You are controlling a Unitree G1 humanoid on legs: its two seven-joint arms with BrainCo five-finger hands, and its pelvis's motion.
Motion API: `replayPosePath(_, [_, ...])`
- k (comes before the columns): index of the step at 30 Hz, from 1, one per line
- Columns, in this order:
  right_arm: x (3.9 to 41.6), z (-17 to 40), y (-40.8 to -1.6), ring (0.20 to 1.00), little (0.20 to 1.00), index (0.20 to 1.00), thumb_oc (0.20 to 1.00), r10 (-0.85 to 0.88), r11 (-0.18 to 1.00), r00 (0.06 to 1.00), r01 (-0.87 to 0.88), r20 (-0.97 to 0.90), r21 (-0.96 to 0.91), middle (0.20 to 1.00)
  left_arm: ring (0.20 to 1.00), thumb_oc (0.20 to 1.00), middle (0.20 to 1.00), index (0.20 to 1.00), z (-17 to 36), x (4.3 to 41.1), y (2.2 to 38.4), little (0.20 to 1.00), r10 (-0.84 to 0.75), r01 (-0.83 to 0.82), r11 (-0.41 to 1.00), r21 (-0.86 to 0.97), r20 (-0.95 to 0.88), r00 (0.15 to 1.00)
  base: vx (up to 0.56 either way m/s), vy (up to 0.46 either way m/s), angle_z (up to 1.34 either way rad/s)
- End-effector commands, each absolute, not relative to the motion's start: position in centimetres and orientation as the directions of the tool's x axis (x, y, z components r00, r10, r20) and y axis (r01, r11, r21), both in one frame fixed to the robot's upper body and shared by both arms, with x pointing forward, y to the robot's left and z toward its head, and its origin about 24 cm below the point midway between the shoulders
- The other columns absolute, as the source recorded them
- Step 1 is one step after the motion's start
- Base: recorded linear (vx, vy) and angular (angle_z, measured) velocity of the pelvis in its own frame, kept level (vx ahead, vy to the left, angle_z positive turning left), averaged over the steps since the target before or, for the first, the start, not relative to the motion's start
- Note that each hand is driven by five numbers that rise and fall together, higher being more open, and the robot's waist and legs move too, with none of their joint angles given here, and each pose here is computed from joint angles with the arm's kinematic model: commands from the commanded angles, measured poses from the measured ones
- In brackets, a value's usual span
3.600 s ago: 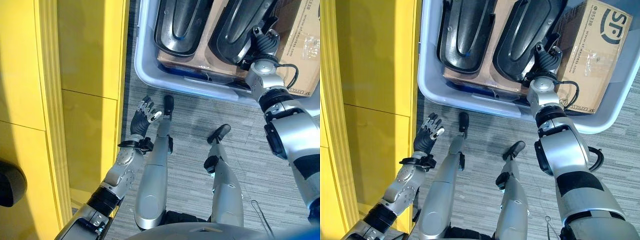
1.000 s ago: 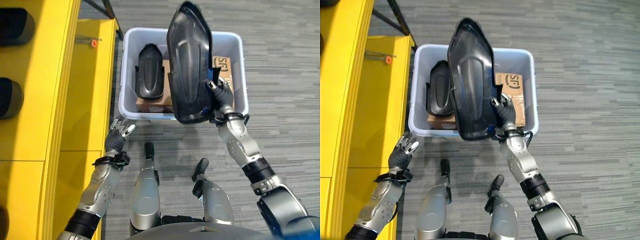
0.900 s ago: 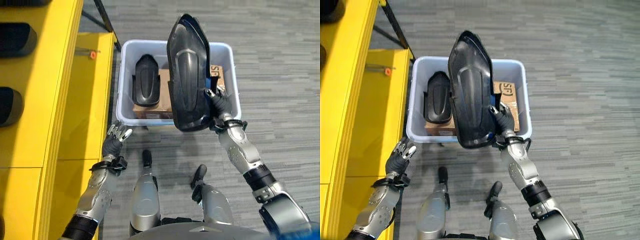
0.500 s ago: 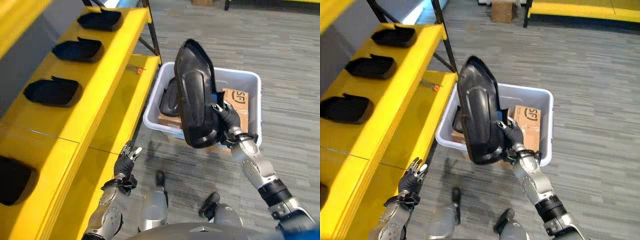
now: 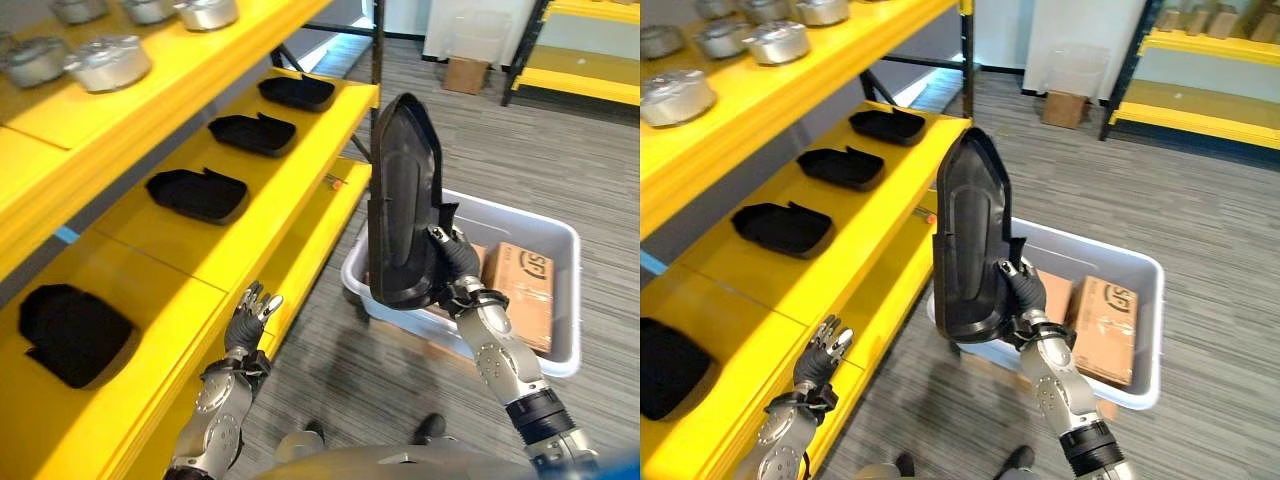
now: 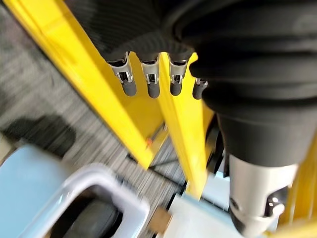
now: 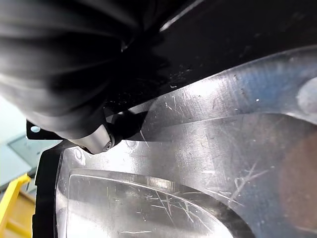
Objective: Move parts from the plastic box to the shelf.
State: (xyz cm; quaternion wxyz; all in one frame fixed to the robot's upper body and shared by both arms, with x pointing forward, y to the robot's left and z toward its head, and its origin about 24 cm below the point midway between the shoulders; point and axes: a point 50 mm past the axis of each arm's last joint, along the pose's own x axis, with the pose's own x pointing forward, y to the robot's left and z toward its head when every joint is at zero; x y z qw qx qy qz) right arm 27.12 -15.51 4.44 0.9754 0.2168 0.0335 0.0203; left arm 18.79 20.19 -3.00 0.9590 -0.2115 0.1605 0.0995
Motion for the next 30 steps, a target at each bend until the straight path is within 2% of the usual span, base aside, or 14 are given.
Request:
replayPosePath(1, [28.6,9.1,-14.4,0.2,0.2,0.2,0.2,0.085,0.863,0.984,-0.152,0.159,0.482,0.2,1.0,1.0,1.0,1.0,0.5,20.3,21.7,1.0,0.163,-0.216,0.922,-0.323,-0.184,0.969,-0.06,0.262,0.47])
replayPosePath(9, [27.1,7.5,-15.6,0.2,0.2,0.2,0.2,0.033,0.857,0.992,-0.091,0.121,0.508,0.2,1.0,1.0,1.0,1.0,1.0,20.7,22.4,1.0,0.133,-0.166,0.961,-0.223,-0.155,0.979,-0.02,0.257,0.65])
replayPosePath(18, [24.9,5.5,-16.6,0.2,0.2,0.2,0.2,0.054,0.835,0.997,-0.074,0.053,0.545,0.2,1.0,1.0,1.0,1.0,0.4,20.4,21.3,1.0,0.051,-0.091,0.975,-0.204,-0.194,0.98,0.06,0.047,1.04])
replayPosePath(23, [25.4,5.4,-15.2,0.2,0.2,0.2,0.2,0.107,0.824,0.993,-0.111,0.04,0.555,0.2,1.0,1.0,1.0,1.0,0.9,20.0,21.6,1.0,0.111,-0.152,0.95,-0.271,-0.161,0.981,-0.05,-0.082,0.06])
replayPosePath(30, [25.1,5.2,-15.6,0.2,0.2,0.2,0.2,0.115,0.835,0.993,-0.109,0.023,0.539,0.2,1.0,1.0,1.0,1.0,0.3,19.2,21.3,1.0,0.105,-0.161,0.941,-0.298,-0.194,0.975,-0.03,-0.048,0.16])
